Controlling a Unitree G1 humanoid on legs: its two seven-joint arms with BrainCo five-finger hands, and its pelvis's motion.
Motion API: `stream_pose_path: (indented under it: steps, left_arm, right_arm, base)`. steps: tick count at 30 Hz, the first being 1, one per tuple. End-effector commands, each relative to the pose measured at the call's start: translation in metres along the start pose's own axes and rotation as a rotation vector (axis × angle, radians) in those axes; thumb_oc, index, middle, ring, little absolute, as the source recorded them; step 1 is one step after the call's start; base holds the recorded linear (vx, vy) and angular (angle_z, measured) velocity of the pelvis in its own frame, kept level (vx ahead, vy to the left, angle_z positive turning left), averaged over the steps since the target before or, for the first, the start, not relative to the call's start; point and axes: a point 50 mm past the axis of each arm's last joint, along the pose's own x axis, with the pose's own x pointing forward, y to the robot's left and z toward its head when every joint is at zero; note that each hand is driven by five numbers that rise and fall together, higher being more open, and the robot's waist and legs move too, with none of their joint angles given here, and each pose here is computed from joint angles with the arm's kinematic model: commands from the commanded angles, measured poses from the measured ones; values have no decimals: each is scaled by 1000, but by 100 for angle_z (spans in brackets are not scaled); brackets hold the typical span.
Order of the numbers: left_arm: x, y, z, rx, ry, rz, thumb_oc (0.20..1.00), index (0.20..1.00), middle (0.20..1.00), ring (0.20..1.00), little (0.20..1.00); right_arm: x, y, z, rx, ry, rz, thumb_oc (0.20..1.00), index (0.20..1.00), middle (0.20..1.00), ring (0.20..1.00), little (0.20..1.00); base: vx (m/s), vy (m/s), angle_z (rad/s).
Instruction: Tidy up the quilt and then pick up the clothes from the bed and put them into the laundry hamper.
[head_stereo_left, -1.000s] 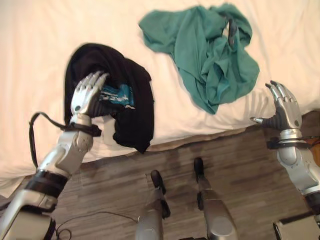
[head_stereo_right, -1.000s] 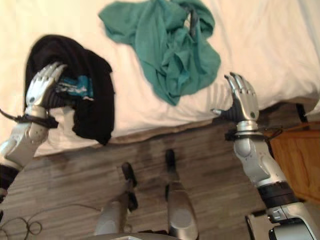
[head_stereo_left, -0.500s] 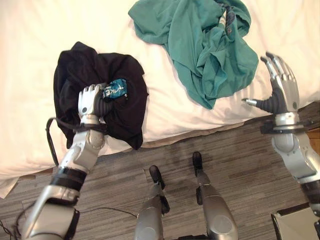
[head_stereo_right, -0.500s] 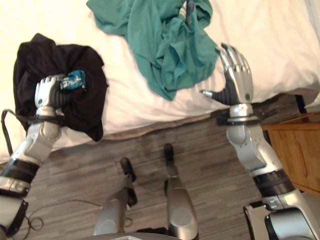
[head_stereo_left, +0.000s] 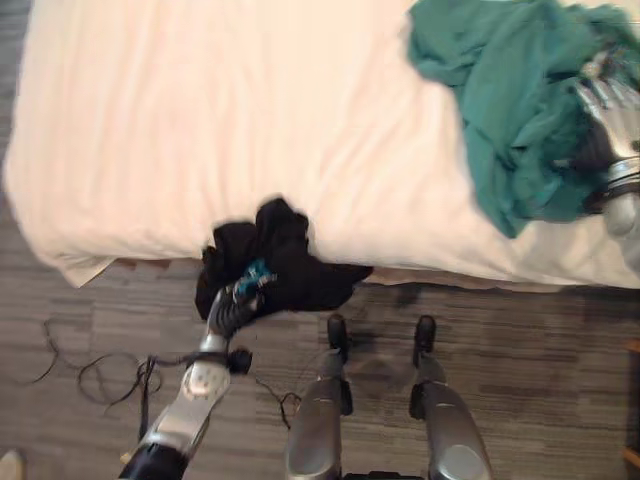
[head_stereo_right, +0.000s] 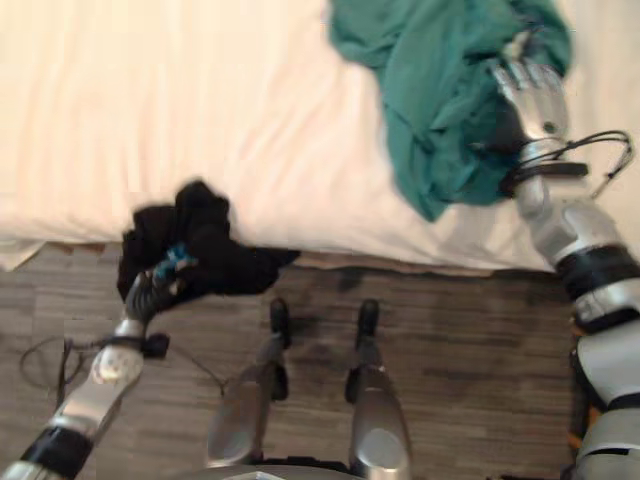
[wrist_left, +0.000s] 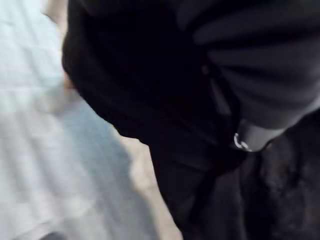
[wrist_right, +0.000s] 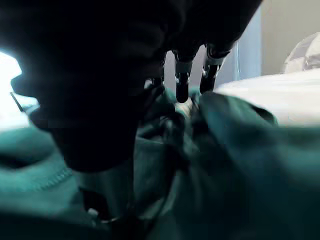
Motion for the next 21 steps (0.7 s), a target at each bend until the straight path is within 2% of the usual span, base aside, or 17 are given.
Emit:
stream_pose_path:
  steps: [1,2,6,8,9,10,12,13,16,17,18,19,20,21]
  left_arm:
    - [-3,12,-2,-50,-3,-12,200,200,200,200,200]
    - [-5,9,0,-86,-10,-28,200,200,200,200,200]
    - [-8,1,-2,-100,3,-63,200,200,200,200,200]
    - [-4,-8,-2,-109,8,-72,200,200,200,200,200]
    - [3,-15,0,-112,8,-76,200,200,200,200,200]
    - [3,-15,0,-109,8,-79,200,200,200,200,200]
    - [12,-13,0,-77,27,-69,200,200,200,200,200]
    - [14,-8,-2,-14,49,-58,200,200,200,200,200]
    - [10,-9,-14,-32,115,-48,200,200,200,200,200]
    - [10,-9,-14,-31,115,-48,200,200,200,200,200]
    - [5,-15,-21,-71,153,-53,200,200,200,200,200]
    - [5,-15,-21,-70,153,-53,200,200,200,200,200]
    - [1,-23,-27,-88,182,-79,200,200,200,200,200]
    - [0,-28,-28,-102,192,-89,200,200,200,200,200]
  right_arm:
    - [3,-10,-18,13,78,40,1000,1000,1000,1000,1000]
    - [-9,7,-45,51,210,118,200,200,200,200,200]
    - [-28,32,-52,137,268,197,200,200,200,200,200]
    - [-48,59,-42,292,277,225,200,200,200,200,200]
    - [-91,101,-24,544,317,286,200,200,200,200,200]
    - [-93,102,-25,544,322,287,200,200,200,200,200]
    - [-139,133,-5,793,393,354,200,200,200,200,200]
    - [-188,161,8,1031,557,417,200,200,200,200,200]
    - [-254,189,24,1343,815,482,200,200,200,200,200]
    - [-254,189,24,1344,816,482,200,200,200,200,200]
    - [-291,199,32,1529,991,485,200,200,200,200,200]
    - [-291,199,32,1530,991,485,200,200,200,200,200]
    - [-322,205,38,1594,1087,532,200,200,200,200,200]
    - [-337,208,47,1614,1119,581,200,200,200,200,200]
  base:
    - [-14,-29,44]
    - [-8,-7,28]
    - [3,11,18]
    - [26,43,12]
    - [37,37,8]
    - [68,49,12]
    - [164,66,5]
    - [238,153,-9]
    - [124,178,-43]
    - [71,197,-55]
    - [32,132,-49]
    - [46,260,-54]
    - [-9,193,-46]
    - [10,228,-37]
